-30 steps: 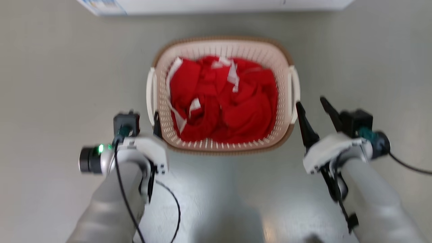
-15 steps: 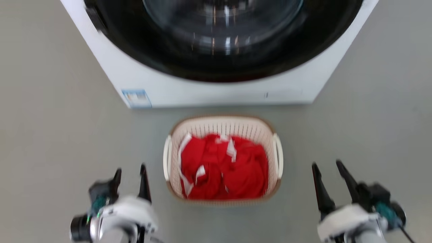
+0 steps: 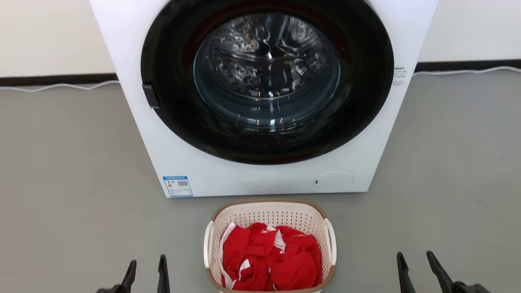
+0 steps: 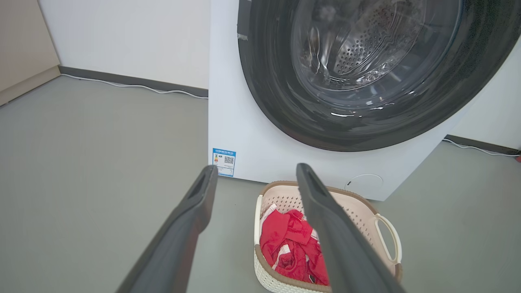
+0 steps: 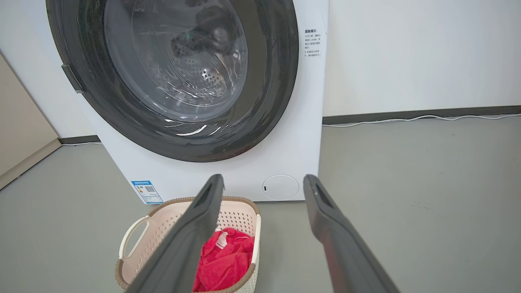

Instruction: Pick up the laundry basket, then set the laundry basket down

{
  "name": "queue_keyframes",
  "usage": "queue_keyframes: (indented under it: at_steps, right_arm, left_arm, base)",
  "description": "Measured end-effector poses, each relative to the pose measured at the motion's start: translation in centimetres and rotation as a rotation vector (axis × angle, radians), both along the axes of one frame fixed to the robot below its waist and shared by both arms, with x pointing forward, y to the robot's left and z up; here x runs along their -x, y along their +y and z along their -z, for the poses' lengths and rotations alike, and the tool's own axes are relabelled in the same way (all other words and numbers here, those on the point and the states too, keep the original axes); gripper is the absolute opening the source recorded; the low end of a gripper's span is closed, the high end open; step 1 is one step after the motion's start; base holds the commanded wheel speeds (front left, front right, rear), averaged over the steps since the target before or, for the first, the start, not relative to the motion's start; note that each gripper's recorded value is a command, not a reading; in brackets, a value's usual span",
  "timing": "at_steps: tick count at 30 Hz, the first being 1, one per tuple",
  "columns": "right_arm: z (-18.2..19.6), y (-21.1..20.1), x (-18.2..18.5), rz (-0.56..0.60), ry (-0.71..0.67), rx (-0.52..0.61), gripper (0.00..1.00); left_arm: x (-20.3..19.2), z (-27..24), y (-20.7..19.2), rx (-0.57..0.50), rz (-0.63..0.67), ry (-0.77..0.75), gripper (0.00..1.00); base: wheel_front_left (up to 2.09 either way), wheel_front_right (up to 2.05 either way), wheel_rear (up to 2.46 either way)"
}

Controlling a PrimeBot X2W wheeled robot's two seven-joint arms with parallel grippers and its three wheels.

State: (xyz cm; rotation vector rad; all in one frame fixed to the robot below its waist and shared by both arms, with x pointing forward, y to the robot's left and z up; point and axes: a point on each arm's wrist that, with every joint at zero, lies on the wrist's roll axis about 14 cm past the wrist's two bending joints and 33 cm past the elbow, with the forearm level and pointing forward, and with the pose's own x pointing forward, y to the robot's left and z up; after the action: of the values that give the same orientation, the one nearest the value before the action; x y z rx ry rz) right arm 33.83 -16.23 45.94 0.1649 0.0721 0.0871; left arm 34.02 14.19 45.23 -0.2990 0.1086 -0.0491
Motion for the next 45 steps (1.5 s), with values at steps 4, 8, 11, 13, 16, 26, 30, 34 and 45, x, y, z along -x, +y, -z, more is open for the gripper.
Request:
queue_keyframes:
  at_steps: [4, 8, 11, 13, 16, 26, 30, 34, 45]
  right_arm:
    - [0.0, -0.3, 0.7, 0.009, 0.0, -0.001, 1.0]
    - [-0.2, -0.3, 0.7, 0.013, -0.007, -0.008, 1.0]
    - [-0.3, -0.3, 0.7, 0.013, -0.009, -0.008, 1.0]
    - [-0.3, -0.3, 0.7, 0.011, -0.01, -0.008, 1.0]
    - [-0.1, -0.2, 0.7, 0.008, -0.005, -0.008, 1.0]
    - [0.2, 0.2, 0.6, -0.003, 0.007, -0.009, 0.0]
    - [1.8, 0.7, 1.2, -0.007, 0.059, -0.02, 0.0]
    - [2.4, 0.7, 1.6, 0.005, 0.086, -0.056, 0.0]
    - [2.6, -0.1, 1.5, 0.055, 0.11, -0.172, 0.0]
  left_arm:
    - [0.7, -0.2, 0.5, -0.002, -0.01, -0.009, 1.0]
    - [0.7, -0.4, 0.9, -0.004, -0.018, -0.018, 1.0]
    - [0.8, -0.5, 1.0, -0.017, -0.017, -0.023, 1.0]
    - [0.8, -0.5, 1.1, -0.02, -0.021, -0.023, 1.0]
    - [0.9, -0.3, 1.3, -0.02, -0.026, -0.016, 1.0]
    - [1.2, 0.1, 1.5, -0.011, -0.037, -0.004, 0.0]
    - [2.2, 2.1, 1.2, -0.006, -0.038, 0.064, 0.0]
    - [2.7, 2.8, 1.2, 0.028, -0.049, 0.096, 0.0]
    - [2.6, 3.2, 1.8, 0.127, -0.085, 0.13, 0.0]
  base:
    - [0.0, 0.0, 0.0]
    - [0.0, 0.0, 0.0]
    - [0.0, 0.0, 0.0]
    - [0.0, 0.0, 0.0]
    - [0.0, 0.0, 0.0]
    - [0.0, 0.0, 0.0]
    - [0.0, 0.0, 0.0]
    - [0.0, 0.0, 0.0]
    - [0.0, 0.0, 0.0]
